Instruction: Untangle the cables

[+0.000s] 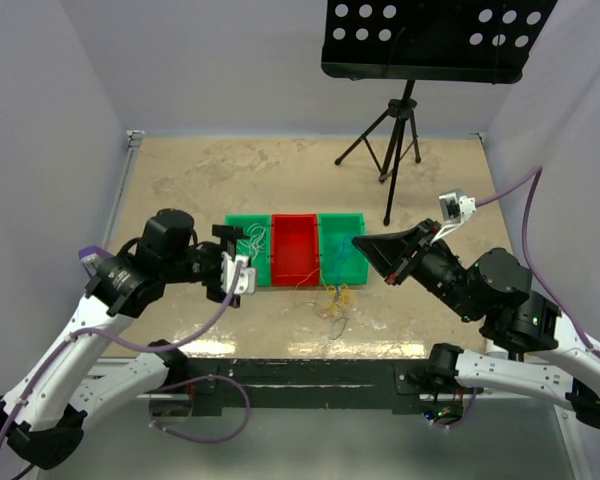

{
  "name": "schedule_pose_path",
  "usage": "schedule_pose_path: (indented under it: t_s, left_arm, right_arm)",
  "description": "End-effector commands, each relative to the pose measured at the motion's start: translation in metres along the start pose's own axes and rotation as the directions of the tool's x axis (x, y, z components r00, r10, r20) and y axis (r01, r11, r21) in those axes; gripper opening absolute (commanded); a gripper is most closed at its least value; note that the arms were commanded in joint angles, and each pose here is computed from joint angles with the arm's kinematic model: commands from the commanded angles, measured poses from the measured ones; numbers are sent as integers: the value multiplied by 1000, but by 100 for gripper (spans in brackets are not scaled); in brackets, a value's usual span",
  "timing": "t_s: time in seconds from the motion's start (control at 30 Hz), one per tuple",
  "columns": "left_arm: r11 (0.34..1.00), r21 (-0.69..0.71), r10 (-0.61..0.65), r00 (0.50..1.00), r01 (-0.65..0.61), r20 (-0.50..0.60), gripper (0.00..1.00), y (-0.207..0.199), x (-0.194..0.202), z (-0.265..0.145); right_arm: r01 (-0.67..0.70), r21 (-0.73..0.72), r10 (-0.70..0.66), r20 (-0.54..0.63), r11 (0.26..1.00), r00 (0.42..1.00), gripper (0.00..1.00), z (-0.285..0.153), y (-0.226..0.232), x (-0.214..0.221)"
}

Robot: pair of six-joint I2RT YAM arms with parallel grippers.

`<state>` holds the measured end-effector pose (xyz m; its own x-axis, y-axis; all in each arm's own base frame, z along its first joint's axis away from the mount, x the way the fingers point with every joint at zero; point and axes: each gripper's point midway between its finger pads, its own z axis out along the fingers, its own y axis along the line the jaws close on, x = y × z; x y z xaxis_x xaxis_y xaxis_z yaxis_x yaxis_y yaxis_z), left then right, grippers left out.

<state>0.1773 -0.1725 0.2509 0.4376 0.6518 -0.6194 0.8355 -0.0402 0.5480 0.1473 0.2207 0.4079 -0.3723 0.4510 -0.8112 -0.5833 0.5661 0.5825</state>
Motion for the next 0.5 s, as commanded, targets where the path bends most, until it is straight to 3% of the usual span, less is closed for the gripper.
schedule_pose_path:
  t_s: [0.0, 0.2, 0.23, 0.47]
  left_arm:
    - [979, 18, -196, 917, 202, 348, 100, 36, -82, 4]
    - [904, 313, -412, 788, 290, 457, 100, 14, -117, 16]
    - [893, 351, -427, 781, 283, 456, 100, 8, -117, 19]
    - [829, 496, -489, 765, 259, 419, 75, -22, -114, 40]
  right_arm:
    - [0, -181, 5, 28, 983, 1000, 0, 3, 40, -12]
    - [-15, -285, 29, 44, 958, 999, 0, 7, 65, -19]
    - [-18, -295, 32, 44, 955, 998, 0, 8, 68, -20]
    - [-11, -335, 31, 56, 942, 998, 0, 14, 79, -22]
